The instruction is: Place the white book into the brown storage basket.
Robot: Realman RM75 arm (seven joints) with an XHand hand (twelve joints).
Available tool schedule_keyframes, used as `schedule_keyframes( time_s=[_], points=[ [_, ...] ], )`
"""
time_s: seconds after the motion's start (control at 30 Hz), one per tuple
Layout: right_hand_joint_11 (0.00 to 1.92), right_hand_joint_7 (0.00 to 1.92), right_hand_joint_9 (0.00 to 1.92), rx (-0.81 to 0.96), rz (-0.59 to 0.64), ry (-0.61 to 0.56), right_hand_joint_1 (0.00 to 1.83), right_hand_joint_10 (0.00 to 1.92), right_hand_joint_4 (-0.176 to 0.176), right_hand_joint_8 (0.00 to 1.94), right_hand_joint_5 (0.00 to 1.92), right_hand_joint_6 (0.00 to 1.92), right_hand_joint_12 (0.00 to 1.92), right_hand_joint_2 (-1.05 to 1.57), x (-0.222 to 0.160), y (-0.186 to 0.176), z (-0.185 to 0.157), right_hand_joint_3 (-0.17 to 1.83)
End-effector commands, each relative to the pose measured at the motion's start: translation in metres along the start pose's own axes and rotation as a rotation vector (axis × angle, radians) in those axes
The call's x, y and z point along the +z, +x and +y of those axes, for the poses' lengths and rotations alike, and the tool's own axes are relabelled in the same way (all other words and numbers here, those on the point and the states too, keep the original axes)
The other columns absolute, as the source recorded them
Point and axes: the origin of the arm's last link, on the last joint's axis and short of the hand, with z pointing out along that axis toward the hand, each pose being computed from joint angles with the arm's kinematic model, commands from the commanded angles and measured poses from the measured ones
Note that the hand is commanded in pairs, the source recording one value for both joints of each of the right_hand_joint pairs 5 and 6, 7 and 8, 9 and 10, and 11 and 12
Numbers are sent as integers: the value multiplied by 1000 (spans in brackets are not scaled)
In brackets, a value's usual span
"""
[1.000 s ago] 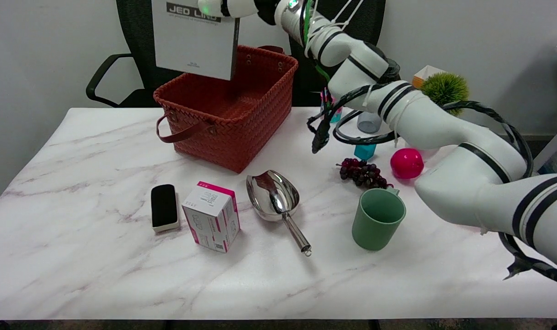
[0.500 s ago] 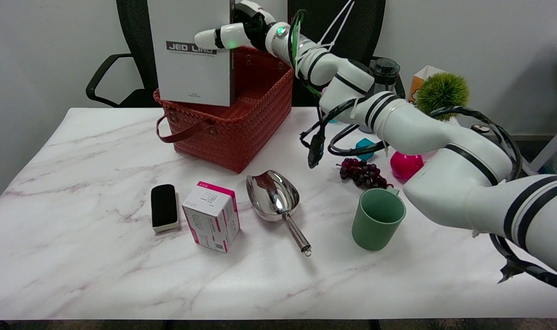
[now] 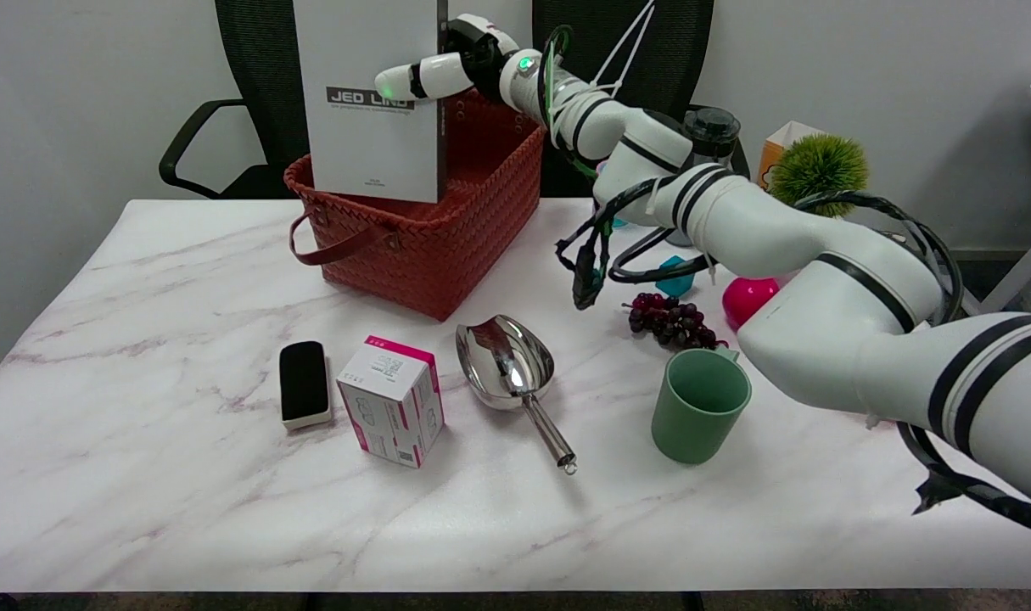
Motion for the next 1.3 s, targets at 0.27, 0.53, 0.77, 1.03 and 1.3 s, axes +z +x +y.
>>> schedule_keyframes(
  time_s=[0.27, 0.53, 0.77, 1.03, 1.3],
  points=[
    [1090, 1466, 1382, -37, 70, -123, 1318, 1382, 0, 1466, 1167, 1167, 1090, 883, -2, 21, 27, 804],
    [1079, 1466, 1372, -61, 45, -139, 1312, 1372, 0, 1466, 1163, 1163, 1079, 881, -6, 11, 41, 797],
    [866, 1308, 1155, -61, 33, -124, 1280, 1155, 0, 1308, 944, 944, 866, 563, -6, 9, 39, 854],
    [330, 972, 479, -64, 21, -98, 1236, 479, 0, 972, 661, 661, 330, 208, -7, 8, 36, 996],
    [285, 887, 369, -67, 14, -81, 1223, 369, 0, 887, 636, 636, 285, 165, -7, 7, 32, 1020]
  ],
)
